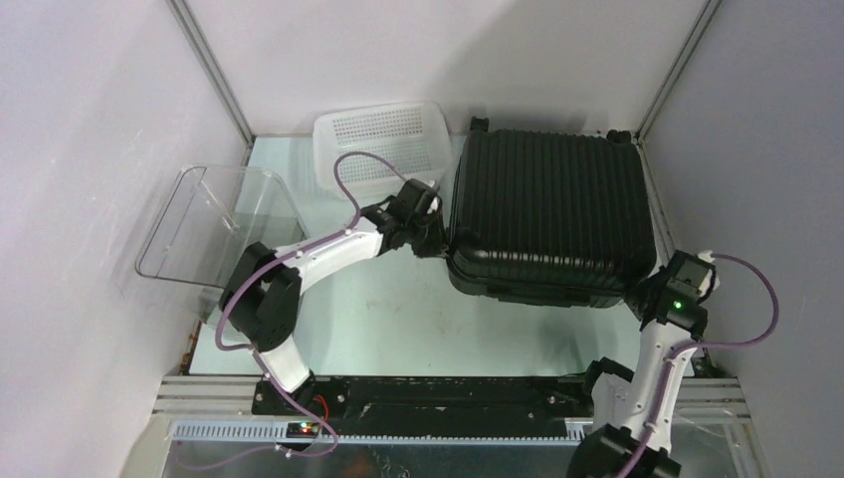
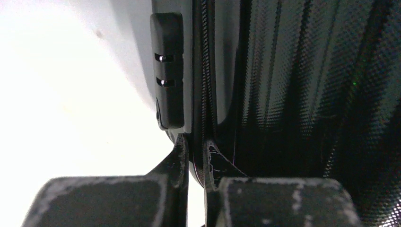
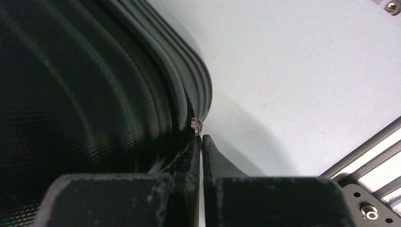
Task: Open, take out, and arrange the luggage
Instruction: Unzip the zipper of the luggage.
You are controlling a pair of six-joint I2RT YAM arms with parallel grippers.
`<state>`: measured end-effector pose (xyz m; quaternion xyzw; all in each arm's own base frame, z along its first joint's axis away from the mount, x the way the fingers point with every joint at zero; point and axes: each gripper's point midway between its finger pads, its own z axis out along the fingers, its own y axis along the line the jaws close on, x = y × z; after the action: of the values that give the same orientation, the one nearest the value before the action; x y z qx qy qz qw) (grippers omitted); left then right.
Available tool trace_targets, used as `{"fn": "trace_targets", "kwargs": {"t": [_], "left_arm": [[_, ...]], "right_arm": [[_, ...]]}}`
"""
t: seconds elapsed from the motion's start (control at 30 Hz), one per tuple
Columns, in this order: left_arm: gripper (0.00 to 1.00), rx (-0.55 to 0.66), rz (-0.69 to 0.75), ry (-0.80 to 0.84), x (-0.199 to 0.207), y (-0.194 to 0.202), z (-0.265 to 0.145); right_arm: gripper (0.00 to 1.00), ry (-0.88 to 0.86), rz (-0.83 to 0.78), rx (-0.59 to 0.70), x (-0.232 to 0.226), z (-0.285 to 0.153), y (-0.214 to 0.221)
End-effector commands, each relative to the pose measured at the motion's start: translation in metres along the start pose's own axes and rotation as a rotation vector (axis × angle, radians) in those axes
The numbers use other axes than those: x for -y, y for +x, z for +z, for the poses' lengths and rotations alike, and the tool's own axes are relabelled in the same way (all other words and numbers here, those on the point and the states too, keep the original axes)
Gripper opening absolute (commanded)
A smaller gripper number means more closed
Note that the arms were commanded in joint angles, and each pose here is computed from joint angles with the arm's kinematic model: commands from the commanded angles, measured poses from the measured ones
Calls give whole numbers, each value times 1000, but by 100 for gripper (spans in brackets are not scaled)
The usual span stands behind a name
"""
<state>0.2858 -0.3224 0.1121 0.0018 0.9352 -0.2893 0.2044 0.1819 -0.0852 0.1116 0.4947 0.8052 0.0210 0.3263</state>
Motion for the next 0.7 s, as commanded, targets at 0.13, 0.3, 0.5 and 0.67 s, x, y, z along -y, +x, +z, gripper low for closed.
{"fn": "trace_targets", "kwargs": {"t": [0.13,0.3,0.5,0.67], "left_arm": [[37,280,24,107,21,-131,-42],[67,346,35,32,16,-138,-87],[71,324,28,83,27,-101,-106],[69,279,-63,181,37,-48,-100]], "right_arm": [[0,33,-88,157,-27,-15,-10],[0,-48,-131,89,-46,-20,15],[0,-107,-169,59,-61,-24,34],[0,-129,-212,27,-68,-20,53]]}}
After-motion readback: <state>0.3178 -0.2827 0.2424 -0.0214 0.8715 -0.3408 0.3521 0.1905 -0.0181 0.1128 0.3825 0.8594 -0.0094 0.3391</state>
